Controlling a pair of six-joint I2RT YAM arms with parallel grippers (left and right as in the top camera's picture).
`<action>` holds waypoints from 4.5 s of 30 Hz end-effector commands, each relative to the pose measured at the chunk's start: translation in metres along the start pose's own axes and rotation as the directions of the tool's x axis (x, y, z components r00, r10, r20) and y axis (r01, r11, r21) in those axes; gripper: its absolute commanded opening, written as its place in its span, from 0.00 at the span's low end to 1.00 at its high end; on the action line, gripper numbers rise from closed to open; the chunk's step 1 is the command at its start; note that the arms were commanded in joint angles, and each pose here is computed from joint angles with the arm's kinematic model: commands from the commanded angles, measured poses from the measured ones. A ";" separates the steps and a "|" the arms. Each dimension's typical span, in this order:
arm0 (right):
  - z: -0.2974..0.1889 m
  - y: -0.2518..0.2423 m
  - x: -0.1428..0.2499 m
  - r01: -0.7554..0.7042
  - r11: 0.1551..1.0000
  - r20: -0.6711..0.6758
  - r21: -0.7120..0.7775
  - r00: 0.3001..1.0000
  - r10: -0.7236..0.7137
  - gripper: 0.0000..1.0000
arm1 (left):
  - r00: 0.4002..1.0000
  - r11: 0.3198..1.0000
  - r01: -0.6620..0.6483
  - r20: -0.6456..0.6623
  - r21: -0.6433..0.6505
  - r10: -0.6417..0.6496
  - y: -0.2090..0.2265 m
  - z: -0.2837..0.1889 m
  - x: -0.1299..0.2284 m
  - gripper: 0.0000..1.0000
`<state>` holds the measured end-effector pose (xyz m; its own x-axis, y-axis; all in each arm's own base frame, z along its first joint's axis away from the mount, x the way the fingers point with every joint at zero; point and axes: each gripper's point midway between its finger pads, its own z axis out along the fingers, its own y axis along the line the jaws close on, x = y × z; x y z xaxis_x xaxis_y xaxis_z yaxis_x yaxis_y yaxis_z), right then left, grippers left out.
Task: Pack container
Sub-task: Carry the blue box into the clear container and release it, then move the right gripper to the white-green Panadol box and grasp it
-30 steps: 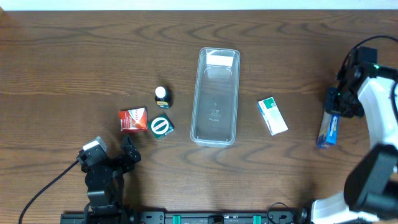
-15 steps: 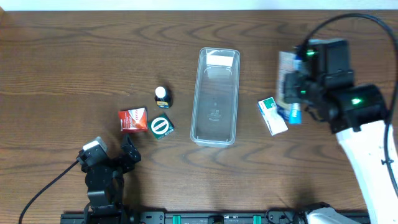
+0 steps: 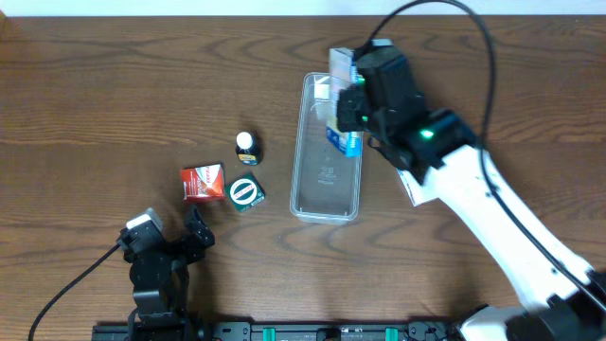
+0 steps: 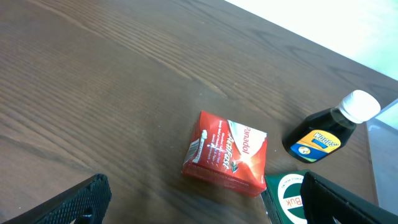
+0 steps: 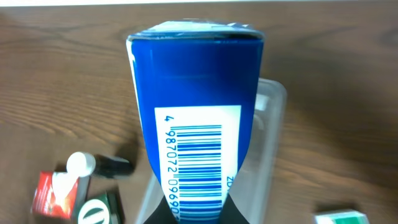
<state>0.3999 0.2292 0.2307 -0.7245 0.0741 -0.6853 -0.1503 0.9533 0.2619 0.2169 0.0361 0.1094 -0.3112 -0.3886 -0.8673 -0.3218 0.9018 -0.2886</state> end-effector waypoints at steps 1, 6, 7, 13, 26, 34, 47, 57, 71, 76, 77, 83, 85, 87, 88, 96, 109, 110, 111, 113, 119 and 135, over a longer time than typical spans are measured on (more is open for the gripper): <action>0.025 0.001 0.006 -0.099 0.995 -0.018 0.028 0.995 0.099 0.01 | 1.000 1.000 -0.013 -0.016 -0.004 0.013 0.002 0.003 0.008 0.98; 0.063 -0.015 0.032 -0.130 0.986 -0.091 0.106 0.986 0.140 0.01 | 1.000 1.000 -0.013 -0.016 -0.004 0.013 0.002 0.003 0.008 0.98; 0.068 -0.021 0.035 -0.126 0.983 -0.096 0.131 0.986 0.140 0.01 | 1.000 1.000 -0.013 -0.016 -0.004 0.013 0.002 0.003 0.008 0.98; 0.080 -0.037 0.047 -0.119 0.975 -0.132 0.189 0.981 0.145 0.01 | 1.000 1.000 -0.013 -0.016 -0.004 0.013 0.002 0.003 0.008 0.98; 0.078 -0.052 0.060 -0.084 0.961 -0.171 0.262 0.976 0.132 0.29 | 1.000 1.000 -0.013 -0.016 -0.004 0.013 0.002 0.003 0.008 0.98; 0.077 -0.052 0.058 -0.086 0.962 -0.164 0.261 0.978 0.132 0.33 | 1.000 1.000 -0.013 -0.016 -0.004 0.013 0.002 0.003 0.008 0.98; 0.076 -0.056 0.058 -0.049 0.963 -0.180 0.265 0.979 0.100 0.01 | 1.000 1.000 -0.013 -0.016 -0.004 0.013 0.002 0.003 0.008 0.98; 0.089 -0.066 0.067 -0.047 0.956 -0.204 0.291 0.973 0.110 0.01 | 1.000 1.000 -0.013 -0.016 -0.004 0.013 0.002 0.003 0.008 0.98; 0.126 -0.031 0.055 0.151 0.985 -0.173 0.085 0.976 -0.135 0.01 | 1.000 1.000 -0.013 -0.016 -0.004 0.013 0.002 0.003 0.008 0.98; 0.088 -0.024 0.024 0.190 0.979 -0.095 0.069 0.978 -0.183 0.01 | 1.000 1.000 -0.013 -0.016 -0.004 0.013 0.002 0.003 0.008 0.98; 0.076 -0.023 0.015 0.188 0.980 -0.072 0.066 0.980 -0.183 0.02 | 1.000 1.000 -0.013 -0.016 -0.004 0.012 0.002 0.003 0.008 0.98; -0.011 -0.049 -0.016 0.144 0.982 -0.008 0.122 0.990 -0.144 0.17 | 1.000 1.000 -0.013 -0.016 -0.004 0.013 0.002 0.003 0.008 0.98; -0.025 -0.075 -0.010 0.124 0.975 -0.056 0.185 0.992 -0.116 0.30 | 1.000 1.000 -0.013 -0.016 -0.004 0.013 0.002 0.003 0.008 0.98; -0.031 -0.104 0.005 0.100 0.966 -0.135 0.238 0.988 -0.069 0.52 | 1.000 1.000 -0.013 -0.016 -0.004 0.013 0.002 0.003 0.008 0.98; -0.032 -0.121 0.016 0.085 0.961 -0.189 0.263 0.981 -0.035 0.61 | 1.000 1.000 -0.013 -0.016 -0.004 0.013 0.002 0.003 0.008 0.98; -0.005 -0.184 0.086 0.044 0.957 -0.437 0.286 0.895 0.090 0.74 | 1.000 1.000 -0.013 -0.016 -0.004 0.013 0.002 0.003 0.008 0.98; 0.054 -0.198 0.172 0.133 0.986 -0.624 0.102 0.781 -0.040 0.89 | 1.000 1.000 -0.013 -0.016 -0.004 0.013 0.002 0.003 0.008 0.98; 0.056 -0.200 0.177 0.134 0.985 -0.631 0.106 0.775 -0.038 0.87 | 1.000 1.000 -0.013 -0.016 -0.004 0.013 0.002 0.003 0.008 0.98; 0.058 -0.202 0.181 0.136 0.984 -0.638 0.111 0.769 -0.034 0.84 | 1.000 1.000 -0.013 -0.016 -0.004 0.013 0.002 0.003 0.008 0.98; 0.059 -0.210 0.188 0.143 0.978 -0.646 0.149 0.763 -0.013 0.81 | 1.000 1.000 -0.013 -0.016 -0.004 0.013 0.002 0.003 0.008 0.98; 0.058 -0.216 0.199 0.149 0.973 -0.656 0.174 0.754 0.002 0.65 | 1.000 1.000 -0.013 -0.016 -0.004 0.013 0.002 0.003 0.008 0.98; 0.001 -0.172 0.101 -0.019 0.970 -0.441 0.244 0.888 0.128 0.26 | 1.000 1.000 -0.013 -0.016 -0.004 0.013 0.002 0.003 0.008 0.98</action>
<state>0.3307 0.0601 0.0540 -0.9942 -0.0110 -0.1072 -0.0171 0.9983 0.0559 0.2169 0.0361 0.1094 -0.3112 -0.3886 -0.8673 -0.3218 0.9018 -0.2886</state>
